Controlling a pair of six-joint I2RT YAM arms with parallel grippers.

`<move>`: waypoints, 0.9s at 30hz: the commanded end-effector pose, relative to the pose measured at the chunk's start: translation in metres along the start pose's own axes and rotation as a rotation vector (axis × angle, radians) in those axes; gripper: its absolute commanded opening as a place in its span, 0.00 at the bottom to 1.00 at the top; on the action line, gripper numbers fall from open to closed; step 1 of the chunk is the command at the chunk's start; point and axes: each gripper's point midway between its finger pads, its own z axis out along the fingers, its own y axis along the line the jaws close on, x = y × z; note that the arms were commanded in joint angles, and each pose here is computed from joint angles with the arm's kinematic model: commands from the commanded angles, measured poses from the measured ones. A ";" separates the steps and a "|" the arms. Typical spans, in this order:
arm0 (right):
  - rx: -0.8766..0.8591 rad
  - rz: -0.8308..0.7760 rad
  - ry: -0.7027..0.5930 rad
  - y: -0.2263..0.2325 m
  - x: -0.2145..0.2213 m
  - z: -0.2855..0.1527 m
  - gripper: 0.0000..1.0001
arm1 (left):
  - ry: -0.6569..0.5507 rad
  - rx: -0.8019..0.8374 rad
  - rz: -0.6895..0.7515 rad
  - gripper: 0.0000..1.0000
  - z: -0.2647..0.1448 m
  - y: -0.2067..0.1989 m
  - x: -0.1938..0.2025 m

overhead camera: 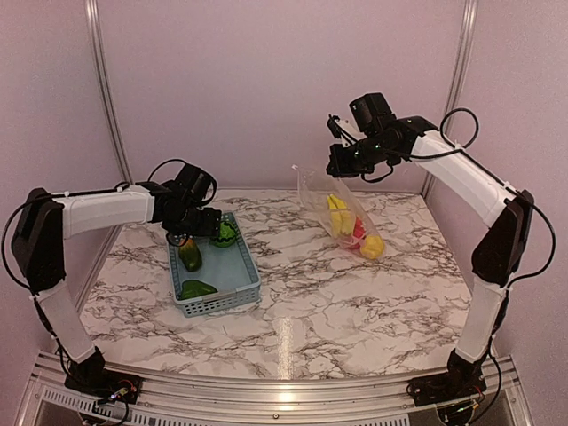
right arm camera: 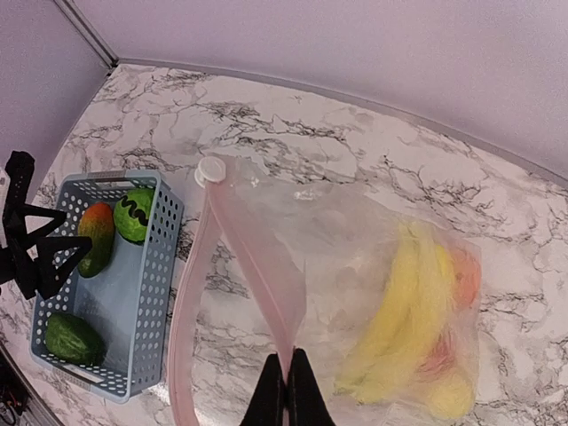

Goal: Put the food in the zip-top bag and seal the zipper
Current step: Pick up the fake fruit from the bin.

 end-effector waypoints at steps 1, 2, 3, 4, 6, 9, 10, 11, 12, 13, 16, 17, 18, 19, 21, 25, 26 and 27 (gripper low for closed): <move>-0.014 0.009 -0.018 0.006 0.001 -0.019 0.00 | 0.044 0.177 -0.130 0.81 0.019 -0.032 -0.005; -0.012 0.013 -0.016 0.005 0.004 -0.020 0.00 | 0.074 0.186 -0.146 0.81 0.026 -0.036 -0.002; -0.010 0.019 -0.015 0.004 0.007 -0.020 0.00 | 0.097 0.186 -0.160 0.81 0.031 -0.039 0.000; -0.008 0.024 -0.015 0.004 0.009 -0.021 0.00 | 0.112 0.173 -0.180 0.82 0.036 -0.039 0.000; -0.006 0.032 -0.014 0.003 0.014 -0.023 0.00 | 0.119 0.152 -0.216 0.82 0.044 -0.039 0.000; -0.005 0.044 -0.012 0.001 0.019 -0.024 0.00 | 0.107 0.122 -0.257 0.84 0.055 -0.035 -0.007; -0.006 0.046 -0.011 0.002 0.020 -0.024 0.00 | 0.103 0.108 -0.264 0.84 0.058 -0.032 -0.010; -0.010 0.048 -0.010 0.002 0.021 -0.024 0.00 | 0.102 0.084 -0.271 0.85 0.062 -0.028 -0.012; -0.012 0.050 -0.008 0.002 0.022 -0.024 0.00 | 0.105 0.071 -0.276 0.85 0.065 -0.025 -0.014; -0.014 0.051 -0.008 0.003 0.022 -0.024 0.00 | 0.106 0.062 -0.282 0.85 0.068 -0.023 -0.016; -0.015 0.050 -0.002 0.003 0.022 -0.023 0.00 | 0.115 0.033 -0.303 0.85 0.078 -0.018 -0.017; -0.015 0.049 -0.003 0.003 0.021 -0.024 0.00 | 0.121 0.025 -0.309 0.84 0.081 -0.016 -0.015; -0.016 0.048 -0.002 0.003 0.021 -0.024 0.00 | 0.128 0.019 -0.316 0.83 0.085 -0.015 -0.014; -0.016 0.048 -0.002 0.004 0.020 -0.024 0.00 | 0.135 0.015 -0.320 0.82 0.087 -0.014 -0.011; -0.016 0.049 -0.005 0.004 0.019 -0.024 0.00 | 0.154 0.004 -0.329 0.81 0.092 -0.012 -0.006; -0.023 0.052 -0.005 0.006 0.018 -0.024 0.00 | 0.194 0.021 -0.352 0.82 0.097 -0.014 0.007; -0.024 0.051 -0.004 0.006 0.017 -0.024 0.00 | 0.203 0.032 -0.353 0.82 0.098 -0.016 0.009; -0.024 0.051 -0.003 0.006 0.018 -0.024 0.00 | 0.212 0.041 -0.353 0.82 0.100 -0.018 0.012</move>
